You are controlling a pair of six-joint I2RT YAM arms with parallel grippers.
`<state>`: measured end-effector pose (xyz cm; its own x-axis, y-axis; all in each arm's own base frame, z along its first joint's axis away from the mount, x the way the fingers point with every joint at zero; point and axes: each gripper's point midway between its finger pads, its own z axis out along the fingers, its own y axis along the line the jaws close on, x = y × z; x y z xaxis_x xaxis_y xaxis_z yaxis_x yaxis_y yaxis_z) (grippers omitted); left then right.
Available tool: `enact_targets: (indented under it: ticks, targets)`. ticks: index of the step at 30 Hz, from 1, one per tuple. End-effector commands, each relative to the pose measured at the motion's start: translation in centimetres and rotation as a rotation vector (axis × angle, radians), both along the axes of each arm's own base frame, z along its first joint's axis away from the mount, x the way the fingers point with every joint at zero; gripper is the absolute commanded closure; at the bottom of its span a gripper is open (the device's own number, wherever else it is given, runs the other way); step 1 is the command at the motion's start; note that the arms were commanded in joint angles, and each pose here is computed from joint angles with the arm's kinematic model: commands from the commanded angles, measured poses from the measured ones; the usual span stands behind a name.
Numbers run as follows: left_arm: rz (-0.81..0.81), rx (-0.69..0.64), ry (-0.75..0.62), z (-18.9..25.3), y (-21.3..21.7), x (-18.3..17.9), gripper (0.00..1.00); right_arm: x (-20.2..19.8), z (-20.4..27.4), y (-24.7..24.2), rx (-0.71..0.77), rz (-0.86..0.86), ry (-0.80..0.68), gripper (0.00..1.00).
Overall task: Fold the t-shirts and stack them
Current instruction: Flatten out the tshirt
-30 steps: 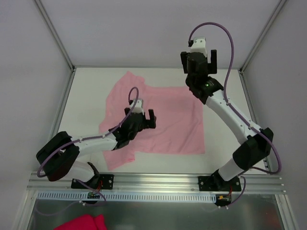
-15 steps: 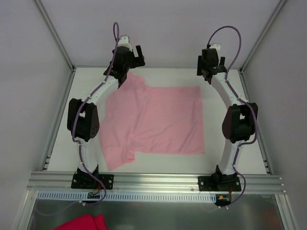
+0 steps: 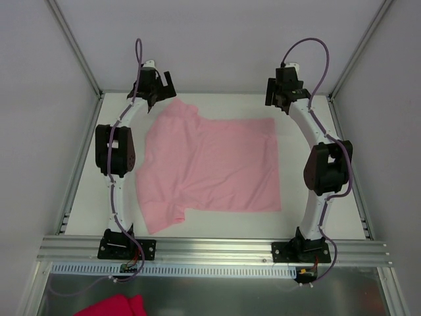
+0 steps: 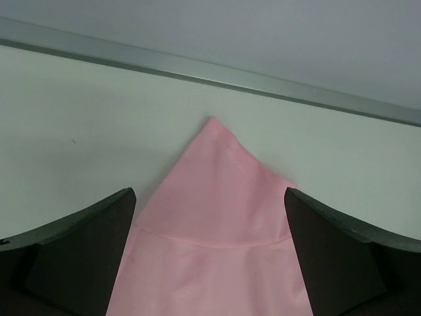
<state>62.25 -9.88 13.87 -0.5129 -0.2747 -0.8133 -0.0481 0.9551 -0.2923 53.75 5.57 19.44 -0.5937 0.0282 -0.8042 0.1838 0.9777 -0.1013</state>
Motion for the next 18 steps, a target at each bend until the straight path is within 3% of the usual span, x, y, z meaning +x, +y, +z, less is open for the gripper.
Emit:
enact_targets:
  ticks: [1, 18]
  targets:
    - [0.006, -0.033, -0.037, 1.7, 0.2, 1.1, 0.01, -0.4, 2.3, -0.1, 0.066, -0.011, -0.033, 0.23]
    - [-0.044, -0.167, 0.037, -3.0, -0.3, 3.4, 0.01, -1.2, -3.7, 1.3, 0.161, -0.038, 0.102, 0.25]
